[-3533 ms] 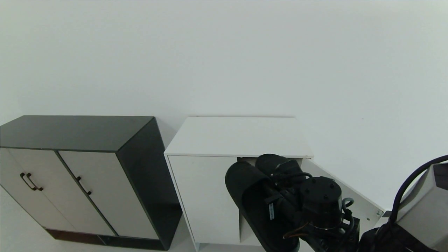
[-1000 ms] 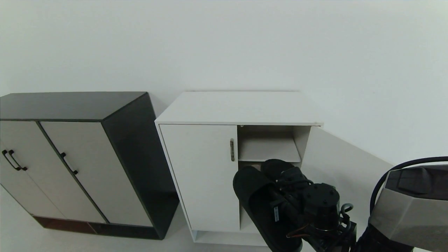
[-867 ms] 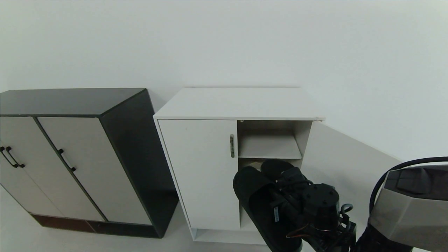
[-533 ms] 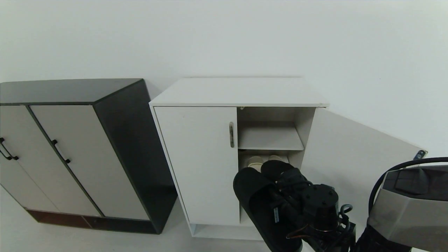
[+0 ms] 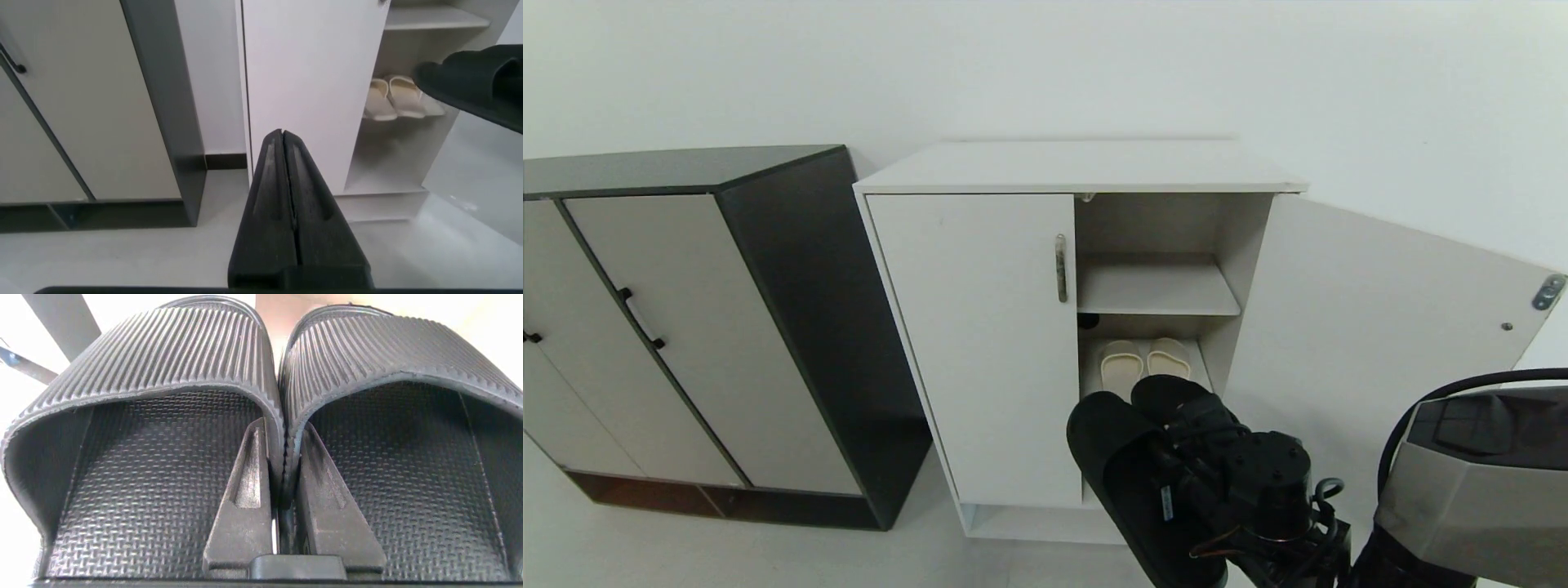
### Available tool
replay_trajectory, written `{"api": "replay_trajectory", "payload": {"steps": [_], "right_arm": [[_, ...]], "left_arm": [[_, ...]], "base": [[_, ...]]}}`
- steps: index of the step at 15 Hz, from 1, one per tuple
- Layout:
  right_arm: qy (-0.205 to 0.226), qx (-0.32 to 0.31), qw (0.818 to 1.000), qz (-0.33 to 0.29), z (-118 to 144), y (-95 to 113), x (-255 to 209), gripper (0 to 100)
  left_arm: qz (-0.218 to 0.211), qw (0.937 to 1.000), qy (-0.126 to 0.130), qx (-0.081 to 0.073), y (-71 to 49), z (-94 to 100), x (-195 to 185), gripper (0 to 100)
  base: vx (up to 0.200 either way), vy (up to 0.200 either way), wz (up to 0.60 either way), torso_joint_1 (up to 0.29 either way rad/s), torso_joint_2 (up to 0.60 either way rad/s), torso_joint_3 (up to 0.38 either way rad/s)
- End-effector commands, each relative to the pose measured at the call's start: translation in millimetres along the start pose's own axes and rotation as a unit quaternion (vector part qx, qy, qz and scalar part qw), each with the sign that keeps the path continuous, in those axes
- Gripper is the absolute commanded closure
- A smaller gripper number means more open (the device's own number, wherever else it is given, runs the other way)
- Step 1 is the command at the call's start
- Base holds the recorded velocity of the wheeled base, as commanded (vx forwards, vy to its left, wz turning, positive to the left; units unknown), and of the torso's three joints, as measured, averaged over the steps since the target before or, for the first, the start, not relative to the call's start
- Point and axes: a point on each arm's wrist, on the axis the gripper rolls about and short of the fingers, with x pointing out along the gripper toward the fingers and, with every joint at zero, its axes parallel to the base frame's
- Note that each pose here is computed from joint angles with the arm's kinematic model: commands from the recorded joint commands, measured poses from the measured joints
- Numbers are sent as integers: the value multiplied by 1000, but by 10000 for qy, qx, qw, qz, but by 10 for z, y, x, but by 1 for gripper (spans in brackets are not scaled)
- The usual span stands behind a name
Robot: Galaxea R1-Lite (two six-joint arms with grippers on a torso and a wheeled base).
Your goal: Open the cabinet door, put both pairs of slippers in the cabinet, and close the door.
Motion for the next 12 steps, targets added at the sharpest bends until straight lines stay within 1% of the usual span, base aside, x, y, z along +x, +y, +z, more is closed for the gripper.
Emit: {"api": "replay_trajectory", "payload": {"steps": [1, 4, 7, 8, 10, 11, 12], "right_arm": [[28, -12, 10000, -2, -30, 3, 13, 100], [37, -7, 10000, -32, -34, -19, 24, 100], [30, -4, 10000, -32, -32, -19, 24, 100], [30, -4, 10000, -32, -32, -19, 24, 100], [58, -25, 10000, -33, -52, -13, 29, 100], [94, -109, 9999, -34, -94, -9, 43, 100], [37, -187, 9998, -16, -154, 2, 63, 100]], "left_arm": [[4, 10000, -1, -1, 0, 0, 0, 100], [-3, 10000, -2, -1, 0, 0, 0, 100], [-3, 10000, -2, -1, 0, 0, 0, 100], [-3, 10000, -2, -1, 0, 0, 0, 100], [-3, 10000, -2, -1, 0, 0, 0, 100], [-3, 10000, -2, -1, 0, 0, 0, 100], [-3, 10000, -2, -1, 0, 0, 0, 100]], "base": [[0, 0, 0, -105, 461, 349], [0, 0, 0, -79, 444, 359], [0, 0, 0, -32, 435, 401], [0, 0, 0, -17, 266, 261], [0, 0, 0, 5, 115, 110], [0, 0, 0, 2, 56, 36], [0, 0, 0, 0, 0, 0]]}}
